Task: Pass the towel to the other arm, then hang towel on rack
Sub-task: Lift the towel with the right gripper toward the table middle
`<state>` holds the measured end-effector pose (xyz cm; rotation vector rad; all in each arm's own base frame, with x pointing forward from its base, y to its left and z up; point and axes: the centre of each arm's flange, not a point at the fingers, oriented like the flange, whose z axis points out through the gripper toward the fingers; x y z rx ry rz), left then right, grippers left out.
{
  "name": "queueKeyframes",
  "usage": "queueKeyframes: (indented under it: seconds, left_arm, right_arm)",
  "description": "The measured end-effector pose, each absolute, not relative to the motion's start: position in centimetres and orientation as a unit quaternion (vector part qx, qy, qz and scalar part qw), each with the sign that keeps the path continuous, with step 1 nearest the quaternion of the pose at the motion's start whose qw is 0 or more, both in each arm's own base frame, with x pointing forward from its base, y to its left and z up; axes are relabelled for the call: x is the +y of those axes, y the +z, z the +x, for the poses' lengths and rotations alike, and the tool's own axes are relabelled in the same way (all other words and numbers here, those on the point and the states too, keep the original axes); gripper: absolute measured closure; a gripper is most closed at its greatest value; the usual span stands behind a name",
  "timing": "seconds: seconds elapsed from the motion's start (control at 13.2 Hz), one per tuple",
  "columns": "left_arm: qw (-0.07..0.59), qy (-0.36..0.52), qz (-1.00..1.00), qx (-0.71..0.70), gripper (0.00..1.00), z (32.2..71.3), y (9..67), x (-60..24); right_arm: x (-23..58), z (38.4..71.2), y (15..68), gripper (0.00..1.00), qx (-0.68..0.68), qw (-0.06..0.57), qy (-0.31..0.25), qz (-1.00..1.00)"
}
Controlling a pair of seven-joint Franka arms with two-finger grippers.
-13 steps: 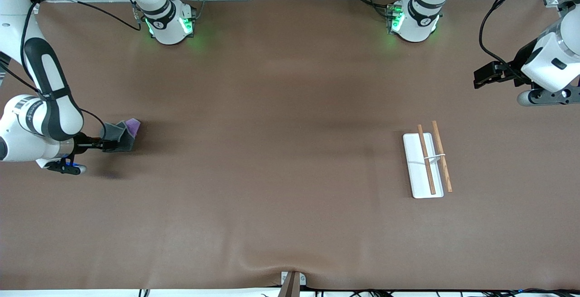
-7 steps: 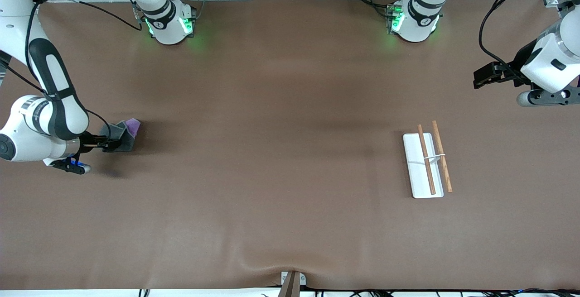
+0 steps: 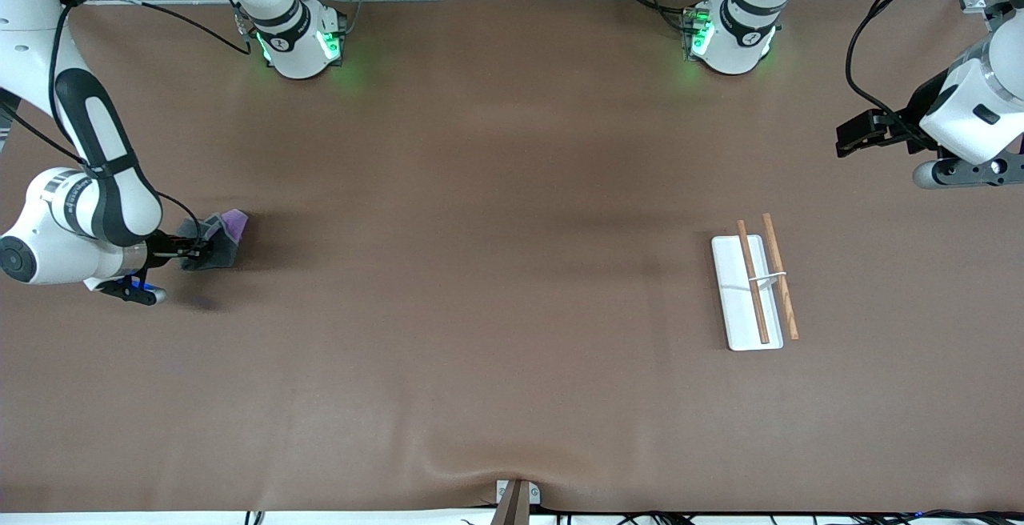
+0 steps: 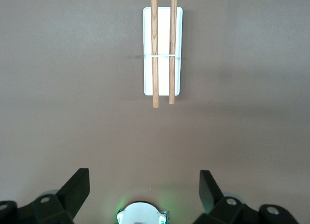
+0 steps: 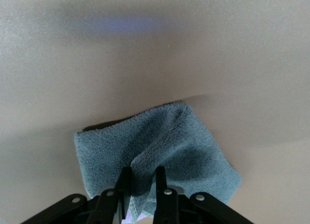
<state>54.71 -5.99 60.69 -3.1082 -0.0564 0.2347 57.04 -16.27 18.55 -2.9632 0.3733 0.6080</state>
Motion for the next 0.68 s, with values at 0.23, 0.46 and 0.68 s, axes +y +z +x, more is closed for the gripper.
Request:
queueKeyframes:
  seconds: [0.23, 0.46, 0.68]
  left_arm:
    - [0.012, 0.075, -0.997, -0.018, 0.00, 54.7, 60.7, -6.0]
    - [0.012, 0.075, -0.997, -0.018, 0.00, 54.7, 60.7, -6.0]
    - [0.012, 0.075, -0.997, -0.018, 0.00, 54.7, 60.7, -6.0]
  right_arm:
    - [-15.7, 57.1, 18.6, 0.92, 0.118, 0.048, 0.205, -0.970]
    - [-15.4, 57.1, 18.9, 0.98, 0.115, 0.049, 0.210, -0.970]
    - [-15.1, 57.2, 20.4, 0.98, 0.114, 0.051, 0.236, -0.964]
